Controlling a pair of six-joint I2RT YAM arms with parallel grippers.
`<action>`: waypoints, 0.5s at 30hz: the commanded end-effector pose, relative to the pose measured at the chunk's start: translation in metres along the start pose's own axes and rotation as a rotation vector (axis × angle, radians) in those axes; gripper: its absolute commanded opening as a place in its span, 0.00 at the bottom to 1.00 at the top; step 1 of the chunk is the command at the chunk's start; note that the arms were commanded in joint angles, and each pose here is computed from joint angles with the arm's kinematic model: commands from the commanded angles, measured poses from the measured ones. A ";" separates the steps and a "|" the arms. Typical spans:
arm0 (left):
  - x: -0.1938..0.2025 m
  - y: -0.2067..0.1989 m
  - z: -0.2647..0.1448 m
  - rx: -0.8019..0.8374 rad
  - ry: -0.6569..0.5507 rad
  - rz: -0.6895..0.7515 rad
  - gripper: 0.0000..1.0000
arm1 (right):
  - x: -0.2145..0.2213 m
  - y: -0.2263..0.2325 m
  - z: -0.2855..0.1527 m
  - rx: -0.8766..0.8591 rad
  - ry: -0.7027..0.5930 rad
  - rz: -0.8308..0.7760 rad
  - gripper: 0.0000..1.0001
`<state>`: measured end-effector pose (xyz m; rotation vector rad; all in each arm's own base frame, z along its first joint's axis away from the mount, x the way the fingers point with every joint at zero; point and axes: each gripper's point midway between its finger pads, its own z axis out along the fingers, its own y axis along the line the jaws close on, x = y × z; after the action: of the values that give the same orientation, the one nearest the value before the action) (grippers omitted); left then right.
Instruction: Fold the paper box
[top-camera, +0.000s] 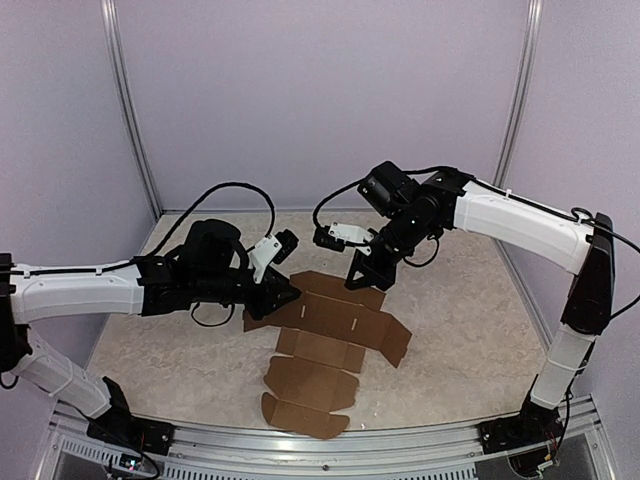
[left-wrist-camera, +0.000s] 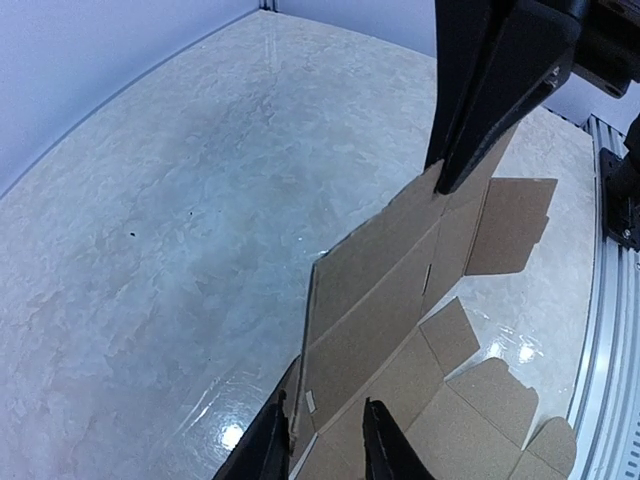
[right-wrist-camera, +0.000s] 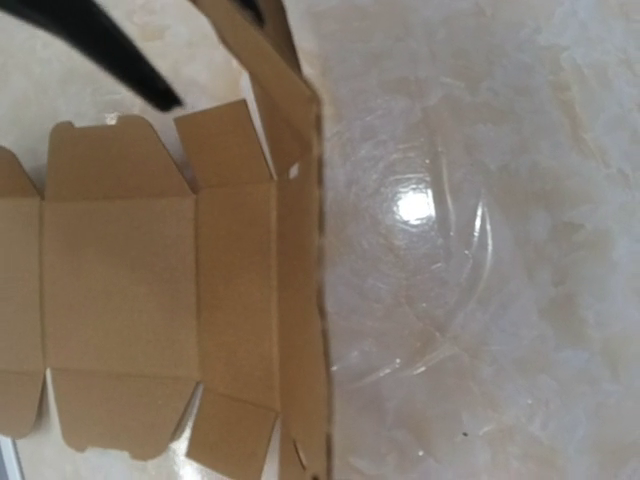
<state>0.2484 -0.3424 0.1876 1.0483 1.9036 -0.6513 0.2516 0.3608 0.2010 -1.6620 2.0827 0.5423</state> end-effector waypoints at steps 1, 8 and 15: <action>-0.014 -0.001 -0.011 -0.010 -0.053 -0.012 0.30 | -0.004 -0.001 -0.003 0.035 -0.007 0.008 0.00; -0.025 0.005 -0.019 -0.039 -0.102 -0.021 0.42 | -0.012 0.006 -0.004 0.045 -0.056 0.013 0.00; -0.029 0.012 -0.030 0.000 -0.190 -0.140 0.45 | -0.005 0.007 -0.004 0.069 -0.076 0.029 0.00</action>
<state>0.2542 -0.3340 0.2157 0.9159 1.8522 -0.7113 0.2479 0.3644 0.1940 -1.6025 2.0885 0.5248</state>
